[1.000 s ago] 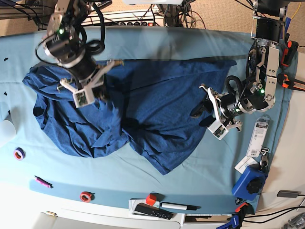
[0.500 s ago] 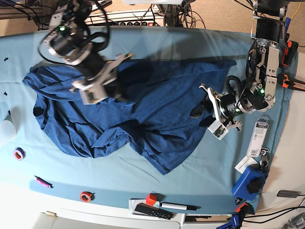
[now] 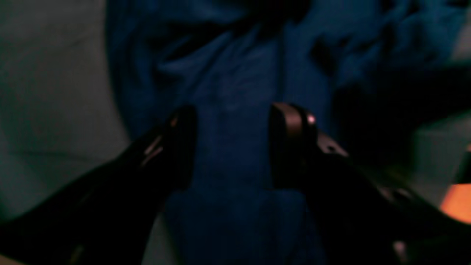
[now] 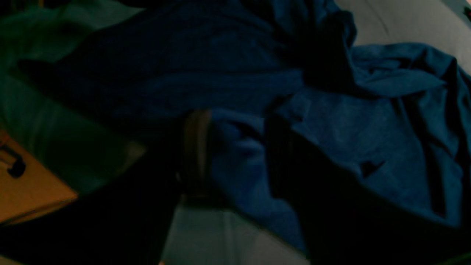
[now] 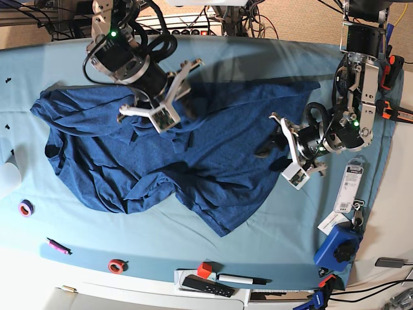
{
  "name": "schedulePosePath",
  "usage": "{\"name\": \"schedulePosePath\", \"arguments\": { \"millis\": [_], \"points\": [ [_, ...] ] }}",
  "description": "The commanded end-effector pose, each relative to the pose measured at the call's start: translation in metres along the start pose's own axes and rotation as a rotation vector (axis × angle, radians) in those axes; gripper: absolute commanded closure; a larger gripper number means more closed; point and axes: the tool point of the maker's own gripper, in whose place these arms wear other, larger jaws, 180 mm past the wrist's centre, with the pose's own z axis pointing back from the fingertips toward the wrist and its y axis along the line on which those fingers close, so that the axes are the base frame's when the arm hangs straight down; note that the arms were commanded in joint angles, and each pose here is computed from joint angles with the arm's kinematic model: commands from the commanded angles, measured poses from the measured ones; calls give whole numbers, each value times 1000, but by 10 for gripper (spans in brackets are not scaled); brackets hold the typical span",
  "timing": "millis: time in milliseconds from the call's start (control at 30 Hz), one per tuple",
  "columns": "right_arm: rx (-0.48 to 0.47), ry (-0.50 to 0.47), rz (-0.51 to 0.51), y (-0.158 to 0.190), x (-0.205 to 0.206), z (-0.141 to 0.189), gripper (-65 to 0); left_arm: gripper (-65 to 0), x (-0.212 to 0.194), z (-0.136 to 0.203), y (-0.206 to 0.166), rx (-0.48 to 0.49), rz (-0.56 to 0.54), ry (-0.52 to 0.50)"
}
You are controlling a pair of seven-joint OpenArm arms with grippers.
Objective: Layout the t-shirt on the table in an organized manner, then fold the t-shirt properly
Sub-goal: 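Grasp the crumpled shirt fold with the left gripper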
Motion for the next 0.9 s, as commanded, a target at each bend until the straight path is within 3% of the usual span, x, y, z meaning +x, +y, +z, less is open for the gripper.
{"name": "schedulePosePath", "arguments": {
  "millis": [0, 133, 333, 433, 667, 867],
  "points": [
    [-1, -17, 1, 1, 4, 3, -248, -320, 18, -1, -4, -15, -15, -53],
    [-16, 49, 3, 1, -12, 5, -247, -320, 20, -22, -32, -81, -5, -57],
    [-260, 130, 28, -43, -26, 12, -247, -320, 17, -60, -86, -172, -54, -2],
    [-332, 152, 28, -56, -30, 17, -247, -320, 21, -74, -104, -191, -89, 20],
    [-505, 226, 8, -88, -52, 37, -247, -320, 30, -87, -109, -156, -138, 33],
    [-664, 257, -79, -134, -73, 71, -247, -320, 17, -108, -117, -187, -64, 62]
  ]
}}
